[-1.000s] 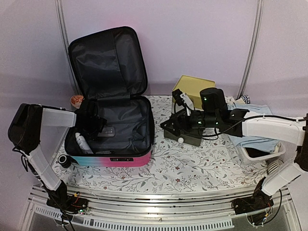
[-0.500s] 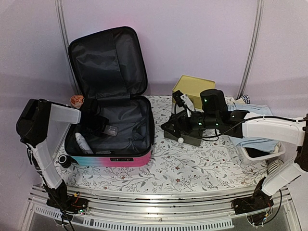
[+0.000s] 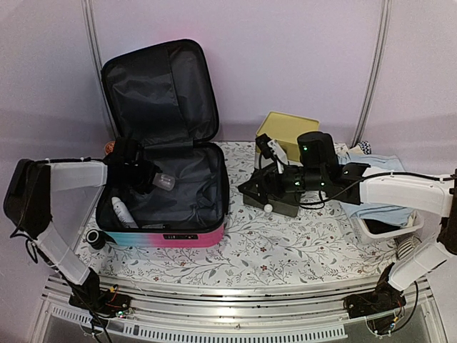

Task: Open, take out, and arrange the luggage
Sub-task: Pick up the makeup from the opened luggage, then pass from the left arm to the right

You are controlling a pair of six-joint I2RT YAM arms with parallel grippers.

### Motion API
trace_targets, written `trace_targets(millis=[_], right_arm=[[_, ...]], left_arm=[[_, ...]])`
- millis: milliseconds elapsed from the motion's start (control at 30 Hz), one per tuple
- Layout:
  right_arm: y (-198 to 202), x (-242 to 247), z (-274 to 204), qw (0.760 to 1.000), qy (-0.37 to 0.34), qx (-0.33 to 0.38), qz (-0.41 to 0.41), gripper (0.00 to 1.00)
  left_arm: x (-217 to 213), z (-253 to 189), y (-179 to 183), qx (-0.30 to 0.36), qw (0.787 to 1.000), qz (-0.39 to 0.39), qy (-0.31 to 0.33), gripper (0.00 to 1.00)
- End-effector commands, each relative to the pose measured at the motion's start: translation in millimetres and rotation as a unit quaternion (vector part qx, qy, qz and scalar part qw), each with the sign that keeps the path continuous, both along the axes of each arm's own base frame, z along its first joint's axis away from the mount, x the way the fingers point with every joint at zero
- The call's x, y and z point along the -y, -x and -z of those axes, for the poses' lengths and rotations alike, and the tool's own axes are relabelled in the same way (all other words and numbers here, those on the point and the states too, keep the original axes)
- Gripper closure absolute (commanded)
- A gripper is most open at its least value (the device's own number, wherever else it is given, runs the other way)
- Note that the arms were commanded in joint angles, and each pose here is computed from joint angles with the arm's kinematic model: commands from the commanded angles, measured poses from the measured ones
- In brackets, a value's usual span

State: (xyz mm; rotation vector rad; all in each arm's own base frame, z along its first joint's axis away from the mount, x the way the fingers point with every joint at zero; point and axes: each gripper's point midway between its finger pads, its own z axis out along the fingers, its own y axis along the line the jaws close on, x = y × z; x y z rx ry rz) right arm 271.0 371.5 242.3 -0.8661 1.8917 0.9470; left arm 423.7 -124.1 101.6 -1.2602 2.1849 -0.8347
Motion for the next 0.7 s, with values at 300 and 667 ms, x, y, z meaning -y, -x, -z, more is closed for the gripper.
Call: trace_targets(millis=[300,667], right_arm=[[-18.0,-64.9,-21.0,0.997,-0.056,-0.041,-0.027,0.10],[-16.7,-93.9,0.6,0.994,-0.025,-0.087,-0.058,0.14]], left_arm=[[115.0,-100.7,57.1,0.132,0.979,0.129,0.088,0.64],[163.0,-120.5,71.9,0.154,0.965,0.181,0.108,0.64]])
